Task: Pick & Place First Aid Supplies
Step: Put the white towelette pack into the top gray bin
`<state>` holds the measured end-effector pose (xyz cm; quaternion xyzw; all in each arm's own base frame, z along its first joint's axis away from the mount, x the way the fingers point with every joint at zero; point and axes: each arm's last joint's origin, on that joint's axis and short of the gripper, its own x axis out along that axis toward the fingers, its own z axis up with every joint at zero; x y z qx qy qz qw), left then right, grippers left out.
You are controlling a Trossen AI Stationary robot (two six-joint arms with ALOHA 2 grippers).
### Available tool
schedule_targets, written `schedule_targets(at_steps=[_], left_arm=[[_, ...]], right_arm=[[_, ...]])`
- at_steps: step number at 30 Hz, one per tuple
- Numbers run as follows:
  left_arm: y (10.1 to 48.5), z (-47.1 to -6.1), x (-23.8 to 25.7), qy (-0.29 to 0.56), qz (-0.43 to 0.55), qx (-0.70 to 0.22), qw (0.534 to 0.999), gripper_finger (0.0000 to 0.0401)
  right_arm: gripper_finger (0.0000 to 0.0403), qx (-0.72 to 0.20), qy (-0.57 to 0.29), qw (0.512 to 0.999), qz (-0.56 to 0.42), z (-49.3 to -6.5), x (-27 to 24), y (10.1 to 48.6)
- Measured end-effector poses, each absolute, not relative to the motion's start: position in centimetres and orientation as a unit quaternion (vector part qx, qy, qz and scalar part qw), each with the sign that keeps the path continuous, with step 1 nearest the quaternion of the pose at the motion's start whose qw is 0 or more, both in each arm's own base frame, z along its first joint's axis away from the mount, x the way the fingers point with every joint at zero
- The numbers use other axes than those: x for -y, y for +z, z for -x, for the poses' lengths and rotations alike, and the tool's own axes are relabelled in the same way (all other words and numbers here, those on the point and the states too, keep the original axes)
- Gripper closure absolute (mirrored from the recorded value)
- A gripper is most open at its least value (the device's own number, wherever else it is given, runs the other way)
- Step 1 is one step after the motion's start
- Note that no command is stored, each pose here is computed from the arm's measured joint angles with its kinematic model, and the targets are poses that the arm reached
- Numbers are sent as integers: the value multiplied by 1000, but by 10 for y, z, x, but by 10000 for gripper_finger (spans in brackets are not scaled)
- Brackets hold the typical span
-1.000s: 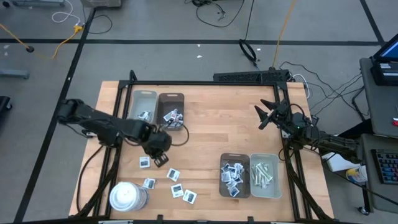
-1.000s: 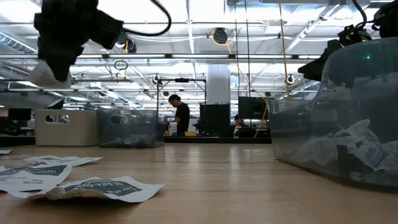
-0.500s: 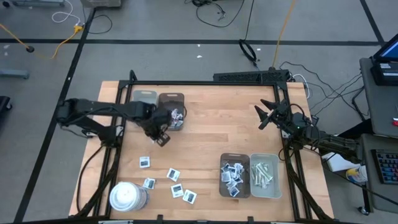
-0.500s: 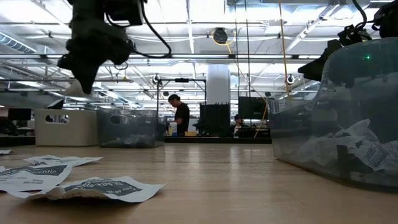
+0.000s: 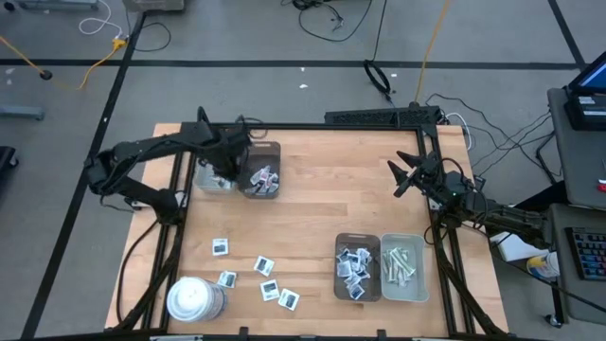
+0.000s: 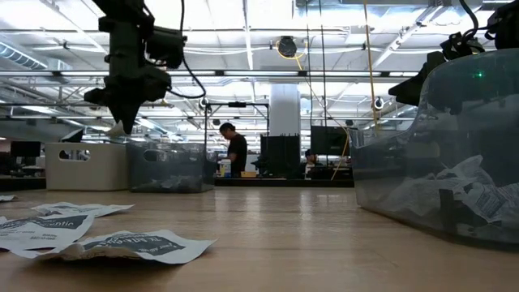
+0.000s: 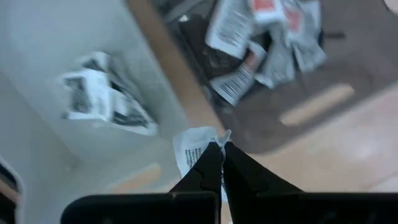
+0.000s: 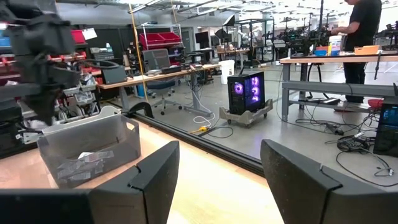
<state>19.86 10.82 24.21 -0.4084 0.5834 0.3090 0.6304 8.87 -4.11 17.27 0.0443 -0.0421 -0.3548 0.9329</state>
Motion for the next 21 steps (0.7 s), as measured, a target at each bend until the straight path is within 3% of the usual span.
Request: schedule_targets(at_steps=[11, 21], left_arm=[[242, -158, -160, 370, 454, -545, 600, 397], [227, -151, -168, 398, 467, -521, 594, 398]], right_arm=[[181, 42, -355, 933, -44, -89, 41, 173], [181, 42, -355, 933, -44, -89, 41, 173]])
